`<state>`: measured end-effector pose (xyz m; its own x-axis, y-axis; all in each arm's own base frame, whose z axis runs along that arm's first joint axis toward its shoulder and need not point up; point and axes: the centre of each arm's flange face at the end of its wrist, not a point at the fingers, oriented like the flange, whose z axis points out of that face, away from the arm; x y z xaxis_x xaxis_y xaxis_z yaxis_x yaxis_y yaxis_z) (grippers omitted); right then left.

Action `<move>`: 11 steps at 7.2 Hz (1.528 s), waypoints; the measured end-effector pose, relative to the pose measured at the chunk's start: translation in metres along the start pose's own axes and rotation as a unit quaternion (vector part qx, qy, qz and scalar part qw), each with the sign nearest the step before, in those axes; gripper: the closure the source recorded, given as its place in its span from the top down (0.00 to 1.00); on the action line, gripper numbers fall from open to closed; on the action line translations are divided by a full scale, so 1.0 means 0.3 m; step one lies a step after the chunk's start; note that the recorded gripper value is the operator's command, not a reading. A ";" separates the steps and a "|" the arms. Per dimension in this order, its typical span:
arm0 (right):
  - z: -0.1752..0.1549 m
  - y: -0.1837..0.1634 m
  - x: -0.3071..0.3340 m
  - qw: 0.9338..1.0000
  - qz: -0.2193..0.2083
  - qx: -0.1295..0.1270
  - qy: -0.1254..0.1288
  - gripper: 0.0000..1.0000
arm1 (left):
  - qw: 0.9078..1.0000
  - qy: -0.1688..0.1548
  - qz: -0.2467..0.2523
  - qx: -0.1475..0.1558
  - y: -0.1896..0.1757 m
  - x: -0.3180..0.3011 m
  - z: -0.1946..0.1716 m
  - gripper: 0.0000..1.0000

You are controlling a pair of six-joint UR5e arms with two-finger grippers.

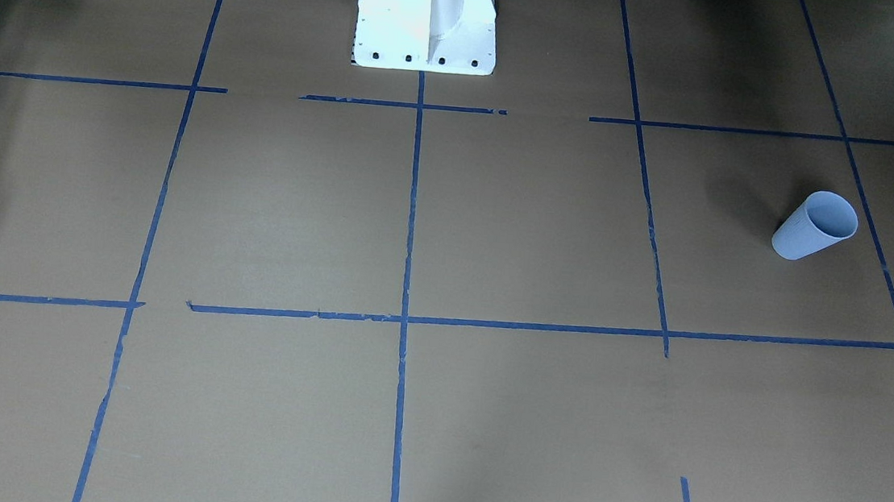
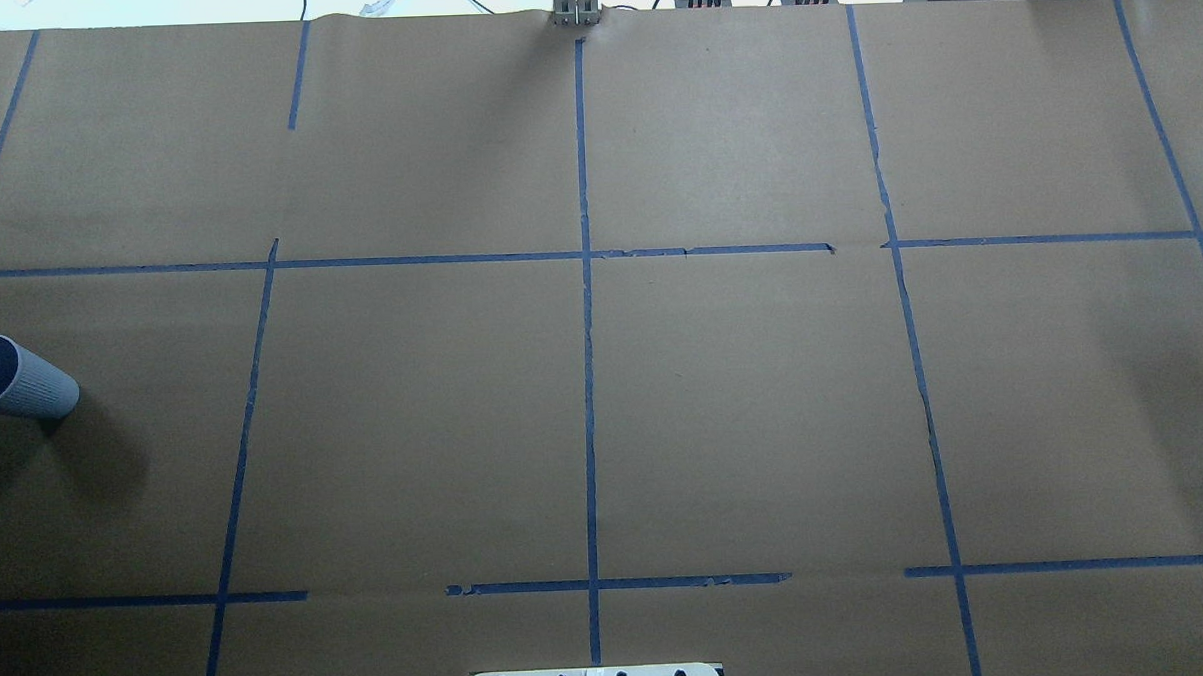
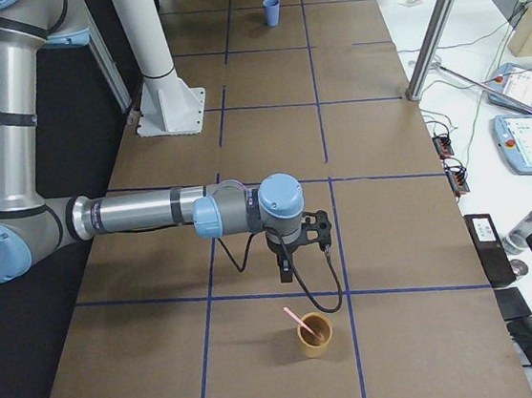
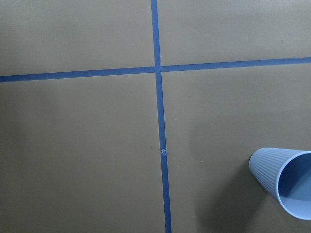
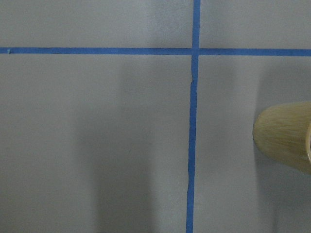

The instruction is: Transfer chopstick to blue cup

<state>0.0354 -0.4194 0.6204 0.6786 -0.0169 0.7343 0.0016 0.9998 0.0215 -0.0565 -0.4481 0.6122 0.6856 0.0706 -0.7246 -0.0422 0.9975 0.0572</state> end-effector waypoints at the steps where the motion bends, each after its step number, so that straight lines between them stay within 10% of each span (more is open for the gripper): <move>1: 0.001 0.000 0.000 1.000 0.000 0.000 -0.001 1.00 | 1.000 -0.001 0.001 0.000 0.000 0.002 0.000 1.00; 11: 0.002 0.000 -0.001 1.000 0.003 -0.001 -0.002 1.00 | 0.999 0.002 0.031 -0.017 -0.009 0.095 0.064 1.00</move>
<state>0.0348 -0.4193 0.6206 0.6759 -0.0111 0.7369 -0.0011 0.9999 0.0161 -0.0228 -0.4490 0.6047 0.6774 0.1319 -0.7237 -0.1092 0.9909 0.0785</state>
